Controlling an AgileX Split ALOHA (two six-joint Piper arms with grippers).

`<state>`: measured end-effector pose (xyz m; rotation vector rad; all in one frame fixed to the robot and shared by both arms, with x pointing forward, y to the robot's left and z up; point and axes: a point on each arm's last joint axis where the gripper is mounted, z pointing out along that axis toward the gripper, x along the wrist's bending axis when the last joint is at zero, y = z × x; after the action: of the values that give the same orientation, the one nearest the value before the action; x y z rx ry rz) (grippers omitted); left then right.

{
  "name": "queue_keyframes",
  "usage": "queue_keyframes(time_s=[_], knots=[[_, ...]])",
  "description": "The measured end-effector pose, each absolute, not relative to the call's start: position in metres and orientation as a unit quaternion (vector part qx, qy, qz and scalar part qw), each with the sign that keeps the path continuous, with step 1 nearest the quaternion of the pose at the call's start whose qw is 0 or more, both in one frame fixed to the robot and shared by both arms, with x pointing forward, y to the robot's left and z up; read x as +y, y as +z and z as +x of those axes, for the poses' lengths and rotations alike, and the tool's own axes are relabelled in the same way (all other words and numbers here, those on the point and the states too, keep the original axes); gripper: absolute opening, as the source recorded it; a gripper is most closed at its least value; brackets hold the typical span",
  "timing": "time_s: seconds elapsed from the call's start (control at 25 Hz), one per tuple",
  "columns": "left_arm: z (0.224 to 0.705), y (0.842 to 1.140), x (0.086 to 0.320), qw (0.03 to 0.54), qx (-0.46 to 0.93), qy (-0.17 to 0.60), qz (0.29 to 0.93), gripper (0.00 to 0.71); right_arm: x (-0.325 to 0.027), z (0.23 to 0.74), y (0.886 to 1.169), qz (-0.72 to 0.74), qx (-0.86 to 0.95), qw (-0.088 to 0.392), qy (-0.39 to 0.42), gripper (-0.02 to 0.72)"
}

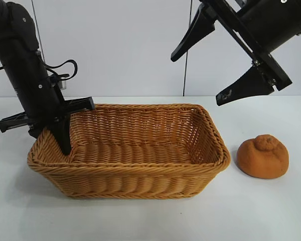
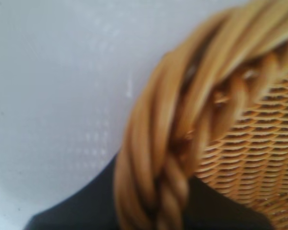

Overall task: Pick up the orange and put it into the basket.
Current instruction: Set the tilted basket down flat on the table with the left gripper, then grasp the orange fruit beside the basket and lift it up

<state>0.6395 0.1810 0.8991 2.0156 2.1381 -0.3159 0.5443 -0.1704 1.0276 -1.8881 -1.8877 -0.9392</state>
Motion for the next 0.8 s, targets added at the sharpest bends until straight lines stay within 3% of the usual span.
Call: queue_keyframes(time_s=[0.16, 0.24, 0.36, 0.52, 0.68, 0.8], knots=[[0.64, 0.906, 0.179, 0.088, 0.717, -0.122, 0.681, 0.407, -0.17, 0.544, 1.028, -0.659, -0.659, 0.156, -0.327, 0.664], [0.643, 0.914, 0.178, 0.088, 0.712, -0.125, 0.685, 0.514, -0.17, 0.544, 1.028, -0.659, -0.659, 0.156, -0.327, 0.664], [0.649, 0.934, 0.176, 0.098, 0.704, -0.119, 0.694, 0.563, -0.17, 0.544, 1.028, -0.659, -0.659, 0.156, -0.327, 0.664], [0.655, 0.978, 0.177, 0.124, 0.687, -0.091, 0.711, 0.577, -0.17, 0.544, 1.028, -0.659, -0.659, 0.156, -0.327, 0.664], [0.657, 1.022, 0.188, 0.129, 0.666, -0.01, 0.734, 0.58, -0.17, 0.544, 1.028, -0.659, -0.659, 0.156, -0.327, 0.664], [0.658, 1.036, 0.2, 0.114, 0.664, 0.039, 0.738, 0.58, -0.17, 0.544, 1.028, -0.659, -0.659, 0.155, -0.327, 0.664]])
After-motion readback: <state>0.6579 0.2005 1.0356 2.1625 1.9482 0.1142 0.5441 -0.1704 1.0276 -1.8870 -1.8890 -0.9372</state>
